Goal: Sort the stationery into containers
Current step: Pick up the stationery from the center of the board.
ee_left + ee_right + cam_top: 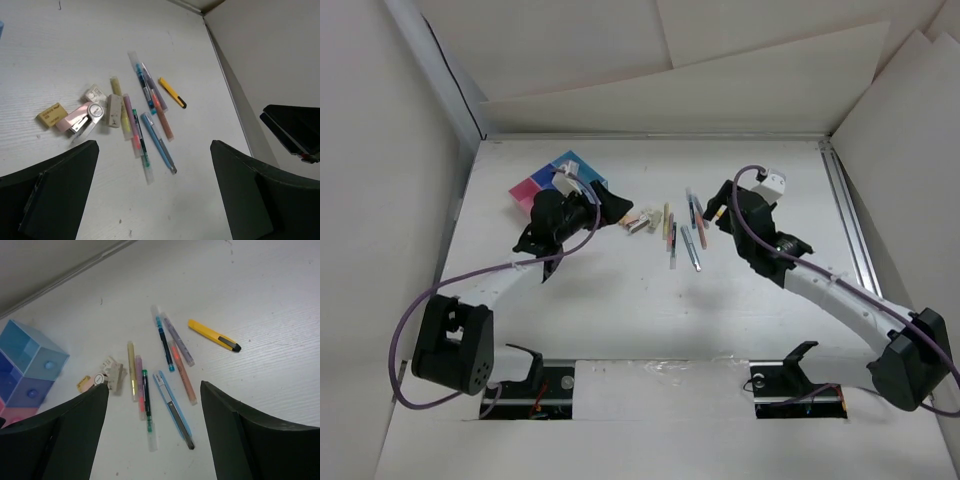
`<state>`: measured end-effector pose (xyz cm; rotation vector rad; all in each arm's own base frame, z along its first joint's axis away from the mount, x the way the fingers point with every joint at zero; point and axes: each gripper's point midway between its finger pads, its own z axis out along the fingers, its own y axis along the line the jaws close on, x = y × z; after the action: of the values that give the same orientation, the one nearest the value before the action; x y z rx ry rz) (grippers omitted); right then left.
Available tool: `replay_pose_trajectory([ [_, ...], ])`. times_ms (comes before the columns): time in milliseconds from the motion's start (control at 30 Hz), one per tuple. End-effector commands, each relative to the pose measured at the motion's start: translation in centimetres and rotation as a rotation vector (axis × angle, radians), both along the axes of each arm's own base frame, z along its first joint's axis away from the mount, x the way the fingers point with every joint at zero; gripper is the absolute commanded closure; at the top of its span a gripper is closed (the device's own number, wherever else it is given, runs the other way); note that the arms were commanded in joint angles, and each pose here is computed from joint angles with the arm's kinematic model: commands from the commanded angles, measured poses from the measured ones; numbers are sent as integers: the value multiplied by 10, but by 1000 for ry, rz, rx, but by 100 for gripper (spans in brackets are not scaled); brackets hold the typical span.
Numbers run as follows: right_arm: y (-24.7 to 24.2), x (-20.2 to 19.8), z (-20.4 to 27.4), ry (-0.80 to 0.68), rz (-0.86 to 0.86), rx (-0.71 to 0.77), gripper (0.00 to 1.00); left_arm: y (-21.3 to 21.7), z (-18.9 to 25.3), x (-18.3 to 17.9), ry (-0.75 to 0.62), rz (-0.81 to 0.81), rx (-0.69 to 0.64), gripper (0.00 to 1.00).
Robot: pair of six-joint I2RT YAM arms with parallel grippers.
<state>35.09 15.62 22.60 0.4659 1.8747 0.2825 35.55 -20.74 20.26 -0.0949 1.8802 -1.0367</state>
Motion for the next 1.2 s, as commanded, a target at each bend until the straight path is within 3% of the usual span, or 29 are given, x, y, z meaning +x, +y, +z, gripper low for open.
replay_pose_trajectory([
  [0, 6, -1, 6, -52, 3, 67, 20, -4, 30, 9, -87, -14, -9, 7],
  [133, 7, -3, 9, -62, 3, 69, 21, -18, 39, 5, -110, -69, 13, 4],
  [200, 2, -7, 14, -78, -6, 76, 37, -37, 44, -1, -132, -84, 54, 6],
  [267, -1, -8, 14, -81, -17, 83, 62, -43, 22, 1, -100, -33, 158, 20],
  [300, -3, -9, 18, -92, -25, 87, 83, -61, 22, -8, -102, -64, 175, 28],
  [333, -6, -8, 18, -92, -35, 87, 91, -64, 17, -7, -96, -40, 203, 40],
  [367, -7, -4, 20, -93, -37, 91, 100, -68, 1, -9, -53, -35, 242, 62],
  [500, -2, 9, 49, -107, -39, 105, 100, -77, -20, -11, -25, 30, 378, 88],
  [567, -5, 10, 44, -82, -52, 98, 100, -75, -28, -9, -9, 35, 413, 88],
  [600, -7, 10, 44, -84, -61, 95, 100, -73, -35, -8, 2, 37, 437, 87],
  [633, -8, 8, 30, -59, -65, 86, 99, -73, -45, -9, 23, 32, 456, 78],
  [767, -22, 8, 2, -21, -86, 102, 57, -75, -73, -9, 67, 7, 501, 66],
  [900, -25, 8, 8, -50, -55, 145, 45, -75, -93, 1, 89, 25, 548, 63],
  [933, -19, 7, 6, -46, -16, 149, 44, -73, -94, 5, 82, 43, 568, 57],
  [1167, -18, 11, 1, -32, 4, 150, 44, -84, -105, 30, 78, 51, 632, 53],
])
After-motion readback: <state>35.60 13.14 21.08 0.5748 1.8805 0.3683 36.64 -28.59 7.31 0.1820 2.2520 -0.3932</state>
